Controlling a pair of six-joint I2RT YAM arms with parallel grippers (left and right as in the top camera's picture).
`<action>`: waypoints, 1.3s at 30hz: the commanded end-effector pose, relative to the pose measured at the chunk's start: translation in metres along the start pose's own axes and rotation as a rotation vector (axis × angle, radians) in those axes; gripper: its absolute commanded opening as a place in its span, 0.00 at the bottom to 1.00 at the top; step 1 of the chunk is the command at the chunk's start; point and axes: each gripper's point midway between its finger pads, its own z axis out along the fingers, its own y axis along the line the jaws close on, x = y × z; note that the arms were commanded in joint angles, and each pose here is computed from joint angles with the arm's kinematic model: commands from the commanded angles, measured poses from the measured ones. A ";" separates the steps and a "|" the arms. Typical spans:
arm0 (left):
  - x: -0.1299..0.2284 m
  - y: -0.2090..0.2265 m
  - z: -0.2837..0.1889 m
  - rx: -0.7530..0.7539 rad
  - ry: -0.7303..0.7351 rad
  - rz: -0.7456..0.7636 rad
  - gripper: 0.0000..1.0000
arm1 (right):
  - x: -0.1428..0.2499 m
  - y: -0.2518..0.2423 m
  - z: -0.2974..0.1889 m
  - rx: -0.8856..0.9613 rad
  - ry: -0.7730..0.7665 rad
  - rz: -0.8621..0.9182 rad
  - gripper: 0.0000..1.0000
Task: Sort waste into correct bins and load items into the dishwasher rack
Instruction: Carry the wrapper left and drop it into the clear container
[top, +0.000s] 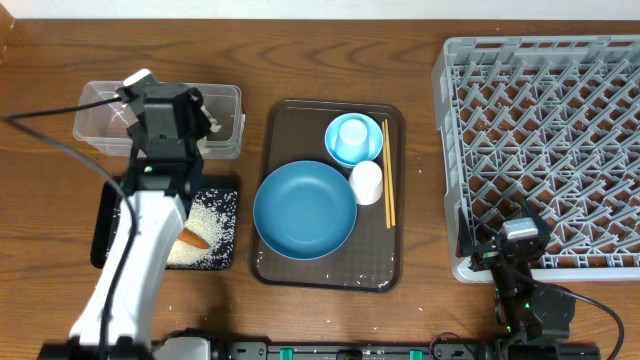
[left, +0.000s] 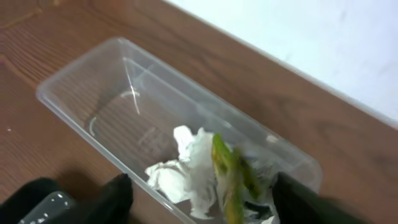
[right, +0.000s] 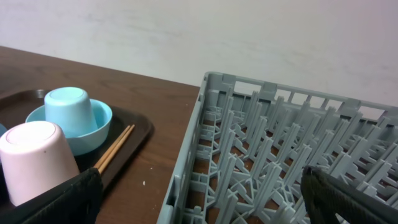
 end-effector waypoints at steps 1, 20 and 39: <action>-0.020 0.006 -0.022 0.008 -0.068 -0.051 0.84 | 0.001 -0.003 0.000 0.014 0.001 -0.006 0.99; 0.027 -0.007 0.055 -0.039 0.017 -0.041 0.92 | 0.001 -0.003 0.000 0.015 0.001 -0.006 0.99; 0.014 0.009 0.004 -0.035 0.044 -0.034 0.99 | 0.001 -0.003 0.000 0.014 0.001 -0.006 0.99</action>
